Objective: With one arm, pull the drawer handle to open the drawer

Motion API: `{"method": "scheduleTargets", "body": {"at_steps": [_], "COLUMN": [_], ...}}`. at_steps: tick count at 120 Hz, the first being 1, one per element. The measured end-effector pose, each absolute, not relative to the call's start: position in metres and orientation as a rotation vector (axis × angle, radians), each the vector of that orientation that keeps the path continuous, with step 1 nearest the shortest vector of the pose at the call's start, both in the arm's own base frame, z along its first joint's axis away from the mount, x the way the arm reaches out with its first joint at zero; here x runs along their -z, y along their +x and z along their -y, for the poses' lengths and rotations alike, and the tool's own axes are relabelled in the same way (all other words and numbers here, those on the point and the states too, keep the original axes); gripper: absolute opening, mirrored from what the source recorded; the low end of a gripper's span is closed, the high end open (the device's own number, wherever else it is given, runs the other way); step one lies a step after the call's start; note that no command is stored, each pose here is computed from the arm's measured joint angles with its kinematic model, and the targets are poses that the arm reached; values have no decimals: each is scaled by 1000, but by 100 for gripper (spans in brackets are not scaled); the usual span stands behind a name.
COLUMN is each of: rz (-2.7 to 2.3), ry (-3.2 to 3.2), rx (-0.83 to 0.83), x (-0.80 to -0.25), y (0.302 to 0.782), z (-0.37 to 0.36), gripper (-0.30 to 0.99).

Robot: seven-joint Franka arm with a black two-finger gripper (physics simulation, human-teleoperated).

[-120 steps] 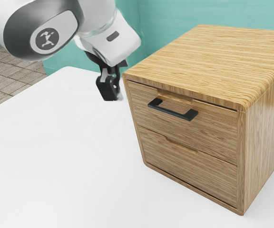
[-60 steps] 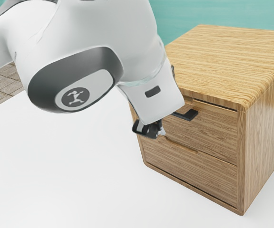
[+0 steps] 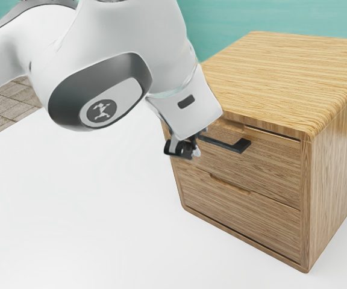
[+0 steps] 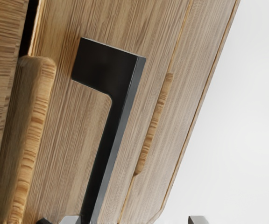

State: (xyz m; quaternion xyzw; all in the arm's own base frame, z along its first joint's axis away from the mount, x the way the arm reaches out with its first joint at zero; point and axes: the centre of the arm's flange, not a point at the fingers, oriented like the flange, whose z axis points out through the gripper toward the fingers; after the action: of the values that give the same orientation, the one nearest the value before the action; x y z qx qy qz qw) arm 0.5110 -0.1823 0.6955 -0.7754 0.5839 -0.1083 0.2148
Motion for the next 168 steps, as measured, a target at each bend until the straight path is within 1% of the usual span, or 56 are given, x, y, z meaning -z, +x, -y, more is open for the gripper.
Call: {"method": "scheduleTargets", "body": {"at_steps": [30,50,64,72,76,84,89,100,108,121,134,168], "rz": [-1656,-1656,-1686,-1703,-1707,-1715,-1725,-1733,-1738,-1737,-1715,-1698], "ry": [-2150,-2169,-2155,-2142,-2136,-2115,-2099,-2082,-2078,-2065,-2070,-2103], "rx": [393,393,372,361,363,379,393,403,396,397,404,409], "x": [-692,-678,-664,-656,-654,-658,-661,-663,-659,-660,-665,-660], "y": [524,540,534,527,524,517,513,510,510,494,475,450], "z": [182,168,171,173,174,178,183,186,186,183,171,157], "gripper": [25,25,25,27,24,12,8,2,-1,-7,-7,-9]}}
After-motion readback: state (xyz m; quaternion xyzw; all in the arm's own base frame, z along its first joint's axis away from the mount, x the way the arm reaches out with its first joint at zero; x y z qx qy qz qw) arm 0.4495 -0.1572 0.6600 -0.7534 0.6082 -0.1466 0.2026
